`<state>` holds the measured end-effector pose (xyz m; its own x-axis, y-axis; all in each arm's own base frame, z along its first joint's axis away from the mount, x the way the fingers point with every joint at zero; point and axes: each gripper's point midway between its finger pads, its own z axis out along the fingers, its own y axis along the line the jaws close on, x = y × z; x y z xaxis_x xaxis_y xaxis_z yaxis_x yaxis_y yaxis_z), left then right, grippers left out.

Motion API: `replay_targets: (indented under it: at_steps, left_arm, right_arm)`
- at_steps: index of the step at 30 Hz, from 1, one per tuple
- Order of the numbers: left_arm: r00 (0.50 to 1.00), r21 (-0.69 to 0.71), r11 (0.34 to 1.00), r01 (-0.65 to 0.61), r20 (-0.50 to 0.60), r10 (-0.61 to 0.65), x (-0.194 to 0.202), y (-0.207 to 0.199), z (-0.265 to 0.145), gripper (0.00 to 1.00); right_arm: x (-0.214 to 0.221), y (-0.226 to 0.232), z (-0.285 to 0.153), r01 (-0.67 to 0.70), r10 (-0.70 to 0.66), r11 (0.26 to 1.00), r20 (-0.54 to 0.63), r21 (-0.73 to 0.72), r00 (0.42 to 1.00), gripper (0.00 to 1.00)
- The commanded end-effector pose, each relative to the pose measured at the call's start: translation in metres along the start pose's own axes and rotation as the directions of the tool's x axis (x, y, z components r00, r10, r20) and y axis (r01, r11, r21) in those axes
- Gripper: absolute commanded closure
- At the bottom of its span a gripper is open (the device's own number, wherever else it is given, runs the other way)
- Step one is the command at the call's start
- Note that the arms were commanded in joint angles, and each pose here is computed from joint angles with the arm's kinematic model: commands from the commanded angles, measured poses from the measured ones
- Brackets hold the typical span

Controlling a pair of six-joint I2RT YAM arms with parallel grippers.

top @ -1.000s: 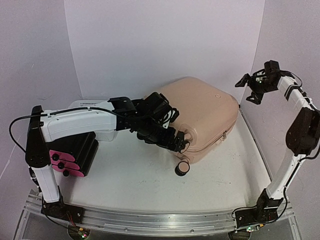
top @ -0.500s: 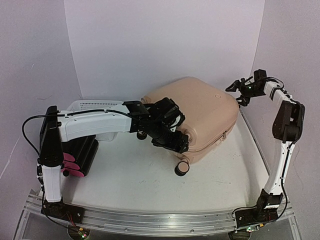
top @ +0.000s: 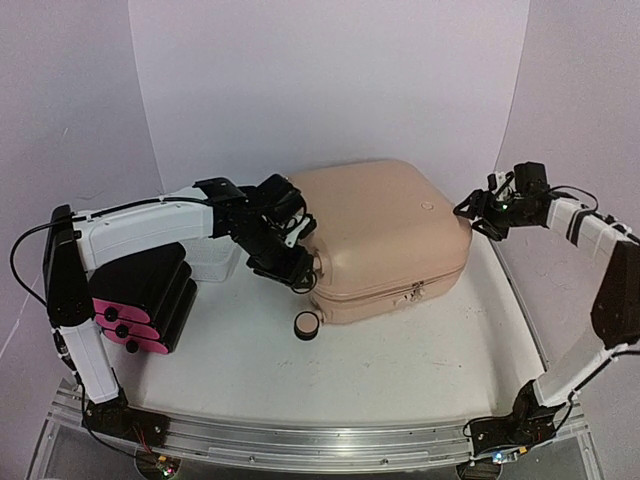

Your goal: Open, take out, and arrange the luggage

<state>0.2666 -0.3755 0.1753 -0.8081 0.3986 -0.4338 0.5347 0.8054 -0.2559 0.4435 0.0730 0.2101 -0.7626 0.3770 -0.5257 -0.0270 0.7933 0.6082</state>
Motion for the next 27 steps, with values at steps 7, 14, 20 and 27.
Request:
replay_targets:
  at_steps: [7,14,20,27]
  left_arm:
    - [0.993,-0.357,0.932,0.057,0.113,-0.017,-0.044,0.116,-0.015,0.47]
    - [0.991,-0.21,0.974,0.09,0.116,-0.066,-0.047,0.096,-0.024,0.52]
    - [0.99,-0.053,0.994,0.097,0.106,-0.091,-0.025,0.058,-0.047,0.37]
    - [0.96,0.092,0.989,0.117,0.246,-0.137,-0.047,0.043,-0.116,0.01]
  right_arm:
    - [0.226,0.032,-0.062,-0.116,0.101,0.993,-0.449,-0.007,0.888,0.26]
    - [0.204,0.02,-0.085,0.06,-0.022,0.994,-0.364,0.094,0.931,0.06]
    - [0.093,0.05,-0.08,0.099,-0.077,0.989,-0.188,0.113,0.979,0.02]
    - [-0.043,0.031,-0.037,-0.056,0.059,0.998,-0.101,0.027,0.993,0.02]
